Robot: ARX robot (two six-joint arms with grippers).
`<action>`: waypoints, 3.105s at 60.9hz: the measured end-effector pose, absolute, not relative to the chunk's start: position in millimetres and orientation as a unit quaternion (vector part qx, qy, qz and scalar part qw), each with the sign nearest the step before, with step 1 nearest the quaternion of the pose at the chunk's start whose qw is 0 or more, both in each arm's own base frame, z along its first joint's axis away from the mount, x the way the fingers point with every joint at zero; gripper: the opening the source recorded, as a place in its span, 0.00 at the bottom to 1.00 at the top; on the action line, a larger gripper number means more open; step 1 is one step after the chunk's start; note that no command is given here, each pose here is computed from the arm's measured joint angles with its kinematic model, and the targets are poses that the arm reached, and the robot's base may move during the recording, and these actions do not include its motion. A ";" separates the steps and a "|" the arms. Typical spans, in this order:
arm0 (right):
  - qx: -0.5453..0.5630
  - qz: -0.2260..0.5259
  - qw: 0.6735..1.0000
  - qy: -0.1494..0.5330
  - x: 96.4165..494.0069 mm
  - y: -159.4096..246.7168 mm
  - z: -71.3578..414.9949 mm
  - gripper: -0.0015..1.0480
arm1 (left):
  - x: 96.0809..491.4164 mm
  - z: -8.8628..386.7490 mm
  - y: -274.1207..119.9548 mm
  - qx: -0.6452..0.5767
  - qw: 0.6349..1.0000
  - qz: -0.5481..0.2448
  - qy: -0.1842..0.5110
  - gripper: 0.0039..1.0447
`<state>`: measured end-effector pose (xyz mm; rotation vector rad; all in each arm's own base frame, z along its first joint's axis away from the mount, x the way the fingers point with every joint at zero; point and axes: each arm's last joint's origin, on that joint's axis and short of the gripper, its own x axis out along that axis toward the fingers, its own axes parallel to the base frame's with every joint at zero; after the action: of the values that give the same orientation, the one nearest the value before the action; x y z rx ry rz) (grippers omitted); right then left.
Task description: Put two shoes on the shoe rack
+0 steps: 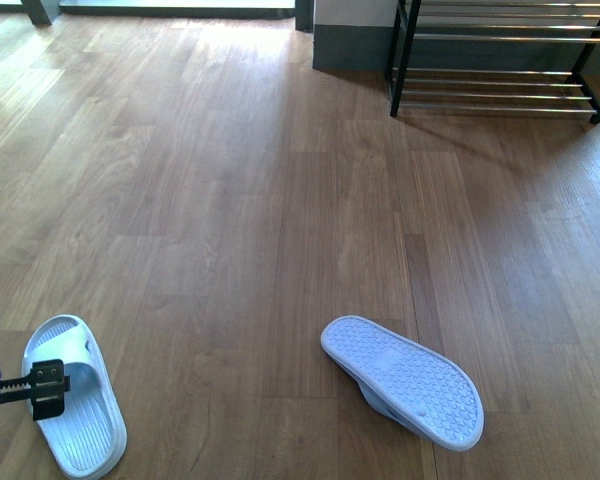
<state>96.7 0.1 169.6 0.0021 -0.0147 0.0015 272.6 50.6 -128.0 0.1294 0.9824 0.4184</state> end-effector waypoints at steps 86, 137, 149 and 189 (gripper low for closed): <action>0.001 0.000 1.000 -0.007 96.7 0.1 169.6 0.91 | 292.8 -211.5 70.7 0.170 0.854 0.212 0.444 0.46; 0.001 0.000 1.000 -0.007 96.7 0.1 169.6 0.91 | 283.4 -160.5 75.3 0.129 0.854 0.229 0.450 0.02; 0.001 0.000 1.000 -0.007 96.7 0.1 169.6 0.91 | 288.3 -78.0 78.7 0.110 0.869 0.256 0.410 0.02; 0.001 0.000 1.000 -0.008 96.7 0.1 169.7 0.91 | 160.5 144.8 42.9 0.059 0.921 0.265 0.280 0.02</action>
<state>96.7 0.1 169.7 0.0021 -0.0151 0.0008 160.5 42.9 144.8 0.1217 0.5757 0.5438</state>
